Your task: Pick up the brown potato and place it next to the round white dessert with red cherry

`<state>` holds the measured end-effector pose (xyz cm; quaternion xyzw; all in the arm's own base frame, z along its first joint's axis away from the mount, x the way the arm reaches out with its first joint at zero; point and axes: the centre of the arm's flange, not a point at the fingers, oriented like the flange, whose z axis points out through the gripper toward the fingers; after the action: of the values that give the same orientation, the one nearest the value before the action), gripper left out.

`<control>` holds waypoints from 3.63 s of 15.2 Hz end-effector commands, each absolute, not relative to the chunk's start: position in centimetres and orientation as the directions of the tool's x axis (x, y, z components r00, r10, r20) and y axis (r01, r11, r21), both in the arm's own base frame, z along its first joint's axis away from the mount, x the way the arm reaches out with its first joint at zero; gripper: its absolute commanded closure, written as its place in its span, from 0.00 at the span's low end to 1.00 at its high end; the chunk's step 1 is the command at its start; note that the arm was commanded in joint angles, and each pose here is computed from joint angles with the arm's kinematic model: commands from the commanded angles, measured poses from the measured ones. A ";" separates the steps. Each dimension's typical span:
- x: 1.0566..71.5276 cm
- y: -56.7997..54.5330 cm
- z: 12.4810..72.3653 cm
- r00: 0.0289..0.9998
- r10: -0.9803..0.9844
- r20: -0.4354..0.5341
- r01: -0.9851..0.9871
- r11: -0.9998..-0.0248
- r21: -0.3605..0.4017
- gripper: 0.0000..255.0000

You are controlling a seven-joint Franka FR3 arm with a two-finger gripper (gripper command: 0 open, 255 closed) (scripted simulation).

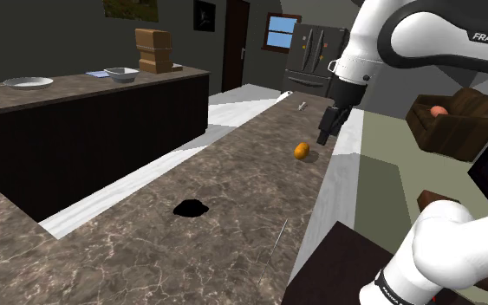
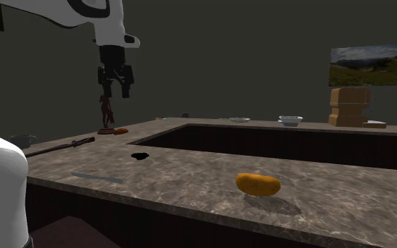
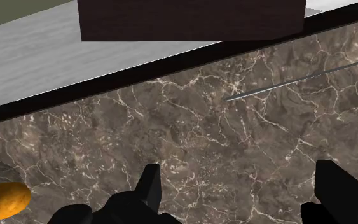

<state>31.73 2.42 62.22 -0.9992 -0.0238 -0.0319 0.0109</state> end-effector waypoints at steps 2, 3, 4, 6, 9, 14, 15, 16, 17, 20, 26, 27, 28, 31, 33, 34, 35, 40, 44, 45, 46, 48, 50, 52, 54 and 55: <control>32.8 1.8 61.7 0.998 0.019 0.063 0.020 -1.000 -0.023 0.00; 33.8 1.2 61.1 0.998 -0.009 0.062 -0.008 -1.000 -0.026 0.00; 34.8 0.5 60.5 0.997 -0.037 0.061 -0.036 -0.999 -0.029 0.00; 36.7 -0.9 59.4 0.994 -0.094 0.059 -0.092 -0.995 -0.034 0.00; 39.5 -3.2 57.7 0.983 -0.177 0.055 -0.175 -0.984 -0.042 0.00; 43.6 -7.5 54.7 0.949 -0.313 0.047 -0.310 -0.949 -0.054 0.00; 44.4 -8.5 54.1 0.939 -0.340 0.046 -0.337 -0.940 -0.056 0.00; 45.1 -9.4 53.5 0.930 -0.366 0.044 -0.363 -0.930 -0.059 0.00; 45.8 -10.4 52.9 0.919 -0.392 0.042 -0.389 -0.919 -0.061 0.00; 47.7 -13.3 51.1 0.883 -0.468 0.036 -0.465 -0.883 -0.067 0.00; 50.7 -19.7 47.3 0.793 -0.609 0.022 -0.606 -0.791 -0.078 0.00; 51.1 -20.8 46.7 0.775 -0.631 0.020 -0.628 -0.774 -0.080 0.00; 51.5 -21.9 46.0 0.757 -0.653 0.017 -0.650 -0.756 -0.081 0.00; 52.4 -25.2 44.1 0.700 -0.714 0.009 -0.711 -0.698 -0.085 0.00; 52.8 -27.5 42.7 0.659 -0.752 0.004 -0.749 -0.657 -0.088 0.00; 53.0 -28.6 42.1 0.638 -0.770 0.001 -0.767 -0.635 -0.089 0.00; 53.2 -29.8 41.4 0.616 -0.788 -0.002 -0.785 -0.613 -0.090 0.00; 53.4 -35.5 38.0 0.500 -0.866 -0.016 -0.863 -0.497 -0.094 0.00; 53.5 -36.3 35.9 0.480 -0.877 -0.018 -0.874 -0.477 -0.094 0.00; 53.5 -36.3 35.4 0.480 -0.877 -0.018 -0.874 -0.477 -0.094 0.00; 53.5 -36.3 34.8 0.480 -0.877 -0.018 -0.874 -0.477 -0.094 0.00; 53.6 -36.2 33.8 0.480 -0.877 -0.018 -0.874 -0.477 -0.094 0.00; 53.6 -36.2 33.5 0.480 -0.877 -0.018 -0.874 -0.477 -0.094 0.00; 53.6 -36.2 33.5 0.480 -0.877 -0.018 -0.874 -0.477 -0.094 0.00; 53.6 -36.2 33.5 0.480 -0.877 -0.018 -0.874 -0.477 -0.094 0.00; 53.6 -36.2 33.5 0.480 -0.877 -0.018 -0.874 -0.477 -0.094 0.00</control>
<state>53.64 -36.17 33.50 -0.8592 0.5094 -0.0163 0.0450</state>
